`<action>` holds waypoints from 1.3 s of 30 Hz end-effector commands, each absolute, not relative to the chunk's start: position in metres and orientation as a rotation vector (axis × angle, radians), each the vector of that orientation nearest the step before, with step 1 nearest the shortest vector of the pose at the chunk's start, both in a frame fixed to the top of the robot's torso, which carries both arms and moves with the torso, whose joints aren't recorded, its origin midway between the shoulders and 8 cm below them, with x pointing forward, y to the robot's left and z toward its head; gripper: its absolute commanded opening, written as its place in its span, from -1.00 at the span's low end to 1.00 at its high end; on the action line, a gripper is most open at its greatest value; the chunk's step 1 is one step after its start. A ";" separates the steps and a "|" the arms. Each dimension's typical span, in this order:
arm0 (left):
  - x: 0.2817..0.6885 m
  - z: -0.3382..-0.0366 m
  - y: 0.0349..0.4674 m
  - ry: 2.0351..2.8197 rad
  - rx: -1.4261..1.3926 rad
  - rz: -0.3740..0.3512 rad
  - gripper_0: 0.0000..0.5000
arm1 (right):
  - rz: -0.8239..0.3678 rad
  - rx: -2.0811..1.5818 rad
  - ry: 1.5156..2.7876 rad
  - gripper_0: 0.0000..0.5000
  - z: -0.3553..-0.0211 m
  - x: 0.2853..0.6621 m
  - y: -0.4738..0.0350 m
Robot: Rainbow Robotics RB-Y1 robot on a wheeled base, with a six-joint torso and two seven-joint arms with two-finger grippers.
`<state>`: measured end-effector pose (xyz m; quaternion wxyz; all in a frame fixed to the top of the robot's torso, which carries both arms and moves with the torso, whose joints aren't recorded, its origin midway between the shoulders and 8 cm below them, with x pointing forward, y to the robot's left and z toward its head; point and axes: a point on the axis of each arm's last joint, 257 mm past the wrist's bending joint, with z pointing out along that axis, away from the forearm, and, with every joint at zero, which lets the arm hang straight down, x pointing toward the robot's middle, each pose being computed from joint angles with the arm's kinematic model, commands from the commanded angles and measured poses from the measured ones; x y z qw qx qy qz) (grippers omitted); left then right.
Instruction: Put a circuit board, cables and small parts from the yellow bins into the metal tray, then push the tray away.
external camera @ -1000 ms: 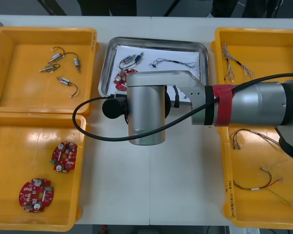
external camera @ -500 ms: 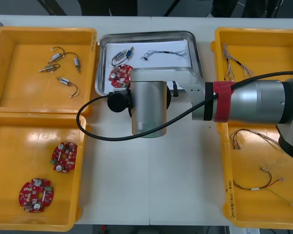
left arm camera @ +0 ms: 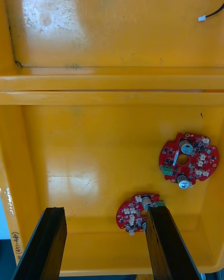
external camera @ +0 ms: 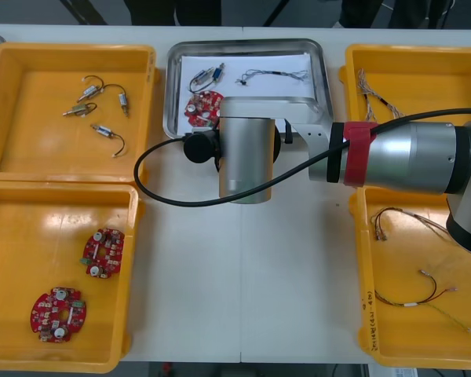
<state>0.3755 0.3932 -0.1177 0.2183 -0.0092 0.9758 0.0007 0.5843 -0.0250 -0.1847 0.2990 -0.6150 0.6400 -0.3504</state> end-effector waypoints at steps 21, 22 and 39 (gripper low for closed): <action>0.373 -0.102 0.408 2.674 -0.012 0.085 1.00 | -0.909 -1.589 1.587 1.00 -0.137 0.624 0.007; 0.373 -0.102 0.408 2.674 -0.012 0.085 1.00 | -0.911 -1.590 1.584 1.00 -0.137 0.624 0.007; 0.373 -0.102 0.408 2.674 -0.012 0.085 1.00 | -0.553 -1.496 1.944 1.00 -0.128 0.573 0.021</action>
